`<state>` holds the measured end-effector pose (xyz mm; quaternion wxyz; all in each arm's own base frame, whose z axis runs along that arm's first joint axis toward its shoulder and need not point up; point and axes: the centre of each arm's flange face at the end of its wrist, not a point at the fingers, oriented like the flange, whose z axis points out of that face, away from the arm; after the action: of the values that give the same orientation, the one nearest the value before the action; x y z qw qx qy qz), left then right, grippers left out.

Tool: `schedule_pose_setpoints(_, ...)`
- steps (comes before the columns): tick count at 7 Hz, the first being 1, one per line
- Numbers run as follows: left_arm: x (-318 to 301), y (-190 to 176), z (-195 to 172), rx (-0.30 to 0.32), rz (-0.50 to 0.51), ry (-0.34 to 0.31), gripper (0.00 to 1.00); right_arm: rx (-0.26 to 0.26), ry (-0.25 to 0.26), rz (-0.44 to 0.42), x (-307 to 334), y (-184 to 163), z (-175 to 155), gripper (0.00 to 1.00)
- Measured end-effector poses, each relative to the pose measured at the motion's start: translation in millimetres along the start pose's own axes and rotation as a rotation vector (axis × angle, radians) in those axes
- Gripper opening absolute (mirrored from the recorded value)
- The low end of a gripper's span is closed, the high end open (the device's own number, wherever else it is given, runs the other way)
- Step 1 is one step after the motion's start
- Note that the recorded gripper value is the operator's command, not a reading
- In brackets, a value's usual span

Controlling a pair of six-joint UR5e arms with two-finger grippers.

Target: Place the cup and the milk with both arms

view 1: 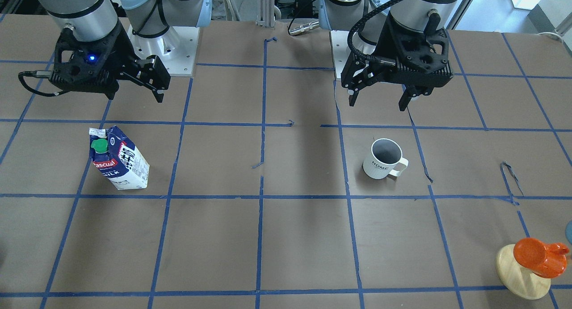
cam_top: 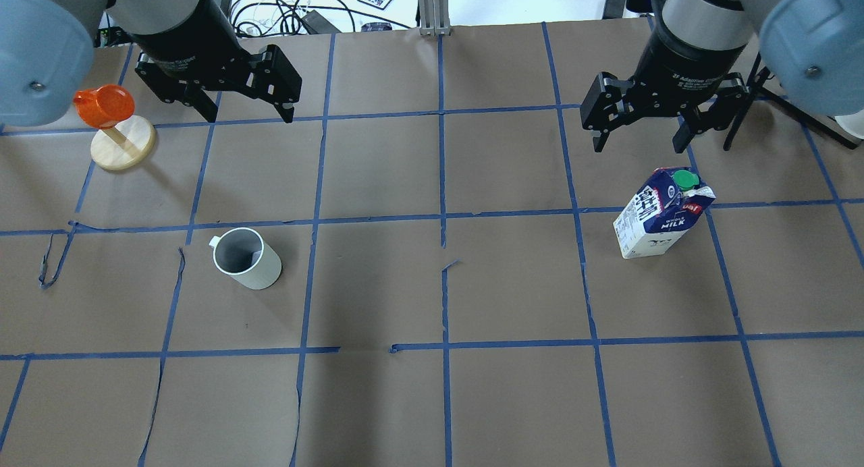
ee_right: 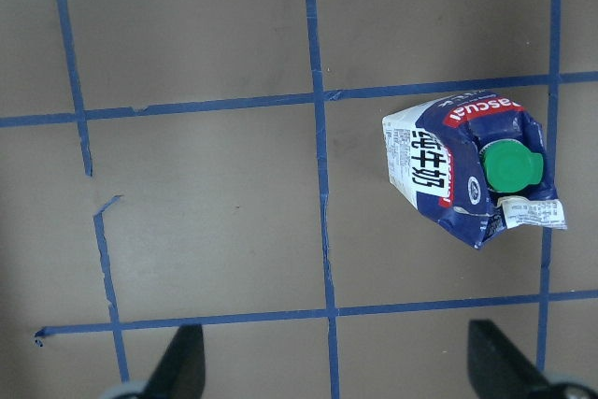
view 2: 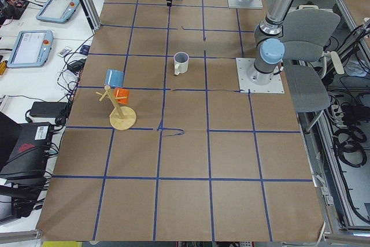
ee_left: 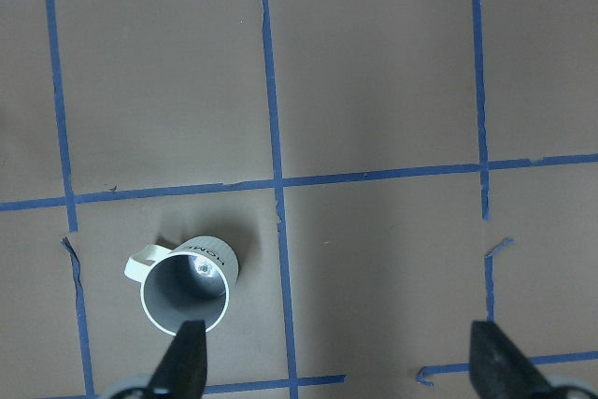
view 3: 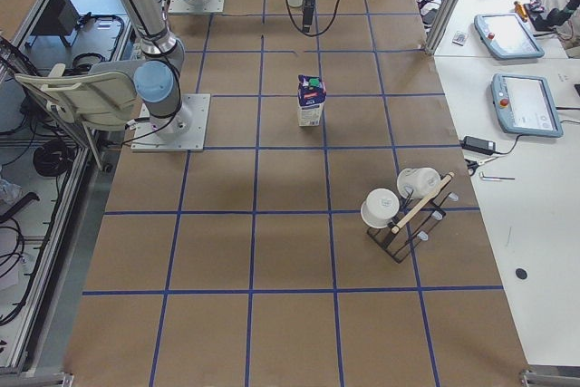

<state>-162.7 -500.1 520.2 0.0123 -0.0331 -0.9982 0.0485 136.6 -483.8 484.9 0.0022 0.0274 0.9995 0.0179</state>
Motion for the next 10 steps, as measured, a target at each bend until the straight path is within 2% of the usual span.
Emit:
schedule_pose_setpoints(4, 1.0, 1.0, -0.1, 0.0, 0.002, 0.001, 1.0, -0.065, 0.032, 0.007, 8.4, 5.6, 2.5, 1.0)
schedule_pose_setpoints(10, -0.1, 1.8, 2.1, -0.008, 0.0, -0.007, 1.0, -0.063, 0.041, 0.01, 7.6, 6.9, 0.3, 1.0)
